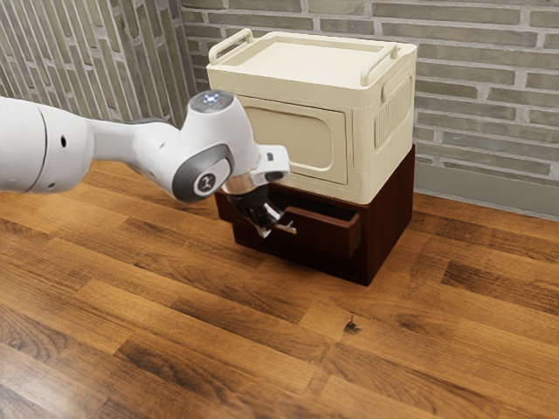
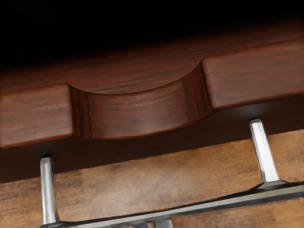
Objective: Push the drawer handle with one arm to close the drawer
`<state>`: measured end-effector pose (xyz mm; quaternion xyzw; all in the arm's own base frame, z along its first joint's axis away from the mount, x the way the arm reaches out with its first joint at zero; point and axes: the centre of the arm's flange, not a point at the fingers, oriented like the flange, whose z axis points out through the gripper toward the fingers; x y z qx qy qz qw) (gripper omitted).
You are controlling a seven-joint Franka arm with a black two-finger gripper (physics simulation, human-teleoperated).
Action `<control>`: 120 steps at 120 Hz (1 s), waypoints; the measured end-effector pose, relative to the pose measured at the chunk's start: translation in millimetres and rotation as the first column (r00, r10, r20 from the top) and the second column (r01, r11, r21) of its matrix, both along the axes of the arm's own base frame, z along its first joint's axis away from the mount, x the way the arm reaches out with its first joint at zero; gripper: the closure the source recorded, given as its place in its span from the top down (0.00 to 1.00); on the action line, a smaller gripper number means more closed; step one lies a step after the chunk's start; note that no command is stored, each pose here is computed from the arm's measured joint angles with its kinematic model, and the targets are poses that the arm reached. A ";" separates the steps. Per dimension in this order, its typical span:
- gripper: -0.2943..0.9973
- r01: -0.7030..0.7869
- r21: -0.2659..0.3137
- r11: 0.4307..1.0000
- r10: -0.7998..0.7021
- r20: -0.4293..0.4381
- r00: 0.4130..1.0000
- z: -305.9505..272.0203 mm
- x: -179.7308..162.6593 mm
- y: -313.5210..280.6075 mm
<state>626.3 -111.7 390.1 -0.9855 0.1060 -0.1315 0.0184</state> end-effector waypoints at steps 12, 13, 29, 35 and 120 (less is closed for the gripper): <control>0.17 0.005 0.004 1.000 -0.005 0.008 1.000 -1.3 6.5 0.2; 0.16 0.006 0.004 1.000 -0.006 0.009 1.000 -1.4 7.0 0.3; 0.16 0.009 0.003 1.000 -0.009 0.016 1.000 -2.4 14.7 0.2; 0.16 0.010 0.002 1.000 -0.010 0.019 1.000 -2.3 17.4 -0.1; 0.16 0.021 -0.006 1.000 -0.020 0.049 0.999 -1.6 43.2 -2.7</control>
